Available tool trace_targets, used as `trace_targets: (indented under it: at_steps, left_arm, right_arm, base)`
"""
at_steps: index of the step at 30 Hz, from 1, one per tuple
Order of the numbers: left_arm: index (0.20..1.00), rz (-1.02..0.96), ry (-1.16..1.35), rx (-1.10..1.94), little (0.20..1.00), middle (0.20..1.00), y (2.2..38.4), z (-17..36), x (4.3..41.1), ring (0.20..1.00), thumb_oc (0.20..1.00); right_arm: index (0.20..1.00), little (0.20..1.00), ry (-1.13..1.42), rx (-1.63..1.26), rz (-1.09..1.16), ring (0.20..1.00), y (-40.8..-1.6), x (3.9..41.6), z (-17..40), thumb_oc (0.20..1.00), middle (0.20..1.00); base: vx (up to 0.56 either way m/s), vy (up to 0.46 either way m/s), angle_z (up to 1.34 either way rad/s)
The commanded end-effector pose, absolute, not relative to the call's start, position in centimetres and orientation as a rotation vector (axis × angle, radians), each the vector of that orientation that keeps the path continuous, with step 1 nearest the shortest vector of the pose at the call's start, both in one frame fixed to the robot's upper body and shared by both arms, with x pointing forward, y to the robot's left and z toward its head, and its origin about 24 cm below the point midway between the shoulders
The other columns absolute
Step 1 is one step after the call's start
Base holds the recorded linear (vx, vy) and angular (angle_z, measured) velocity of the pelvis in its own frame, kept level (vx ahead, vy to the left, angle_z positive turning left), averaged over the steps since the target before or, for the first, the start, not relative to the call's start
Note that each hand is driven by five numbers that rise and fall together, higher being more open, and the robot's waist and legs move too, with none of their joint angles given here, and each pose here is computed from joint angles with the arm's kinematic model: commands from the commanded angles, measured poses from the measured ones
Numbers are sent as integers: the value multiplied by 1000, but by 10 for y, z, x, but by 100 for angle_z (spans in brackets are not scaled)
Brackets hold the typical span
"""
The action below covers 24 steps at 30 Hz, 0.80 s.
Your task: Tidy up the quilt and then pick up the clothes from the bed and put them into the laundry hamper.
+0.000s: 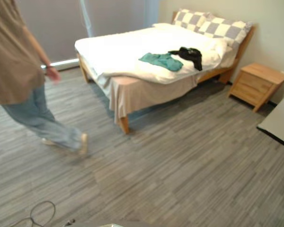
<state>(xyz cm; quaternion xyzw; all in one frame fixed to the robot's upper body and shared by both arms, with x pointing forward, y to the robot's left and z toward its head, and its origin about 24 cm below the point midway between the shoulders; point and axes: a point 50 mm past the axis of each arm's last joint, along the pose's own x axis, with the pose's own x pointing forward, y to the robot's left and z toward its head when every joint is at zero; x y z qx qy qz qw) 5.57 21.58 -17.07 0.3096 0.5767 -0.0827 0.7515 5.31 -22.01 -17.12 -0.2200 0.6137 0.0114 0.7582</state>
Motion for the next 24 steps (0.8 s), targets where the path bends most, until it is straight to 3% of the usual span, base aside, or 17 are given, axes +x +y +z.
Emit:
trace_targets:
  at_steps: [1,9,16,20,24]
  left_arm:
    - [1000,-156,1149,731,1000,1000,220,-163,94,1000,1000]
    - [1000,-168,1151,747,1000,1000,223,-162,98,1000,1000]
    - [1000,-155,1135,800,1000,1000,235,-156,110,1000,1000]
    - [1000,-185,1135,835,1000,1000,236,-156,111,1000,1000]
    - [1000,-140,1155,776,1000,1000,236,-157,110,1000,1000]
  right_arm:
    - [1000,1000,1272,-530,34,1000,-220,79,-167,1000,1000]
    - [1000,1000,1287,-514,0,1000,-225,80,-167,1000,1000]
    - [1000,1000,1204,-402,-131,1000,-232,106,-159,1000,1000]
    - [1000,1000,1191,-404,-153,1000,-237,107,-157,1000,1000]
    - [1000,1000,1284,-368,-146,1000,-234,82,-164,1000,1000]
  base:
    - [28,29,-4]
    - [55,52,-5]
    - [101,50,-22]
    - [479,-110,-7]
    - [497,-139,20]
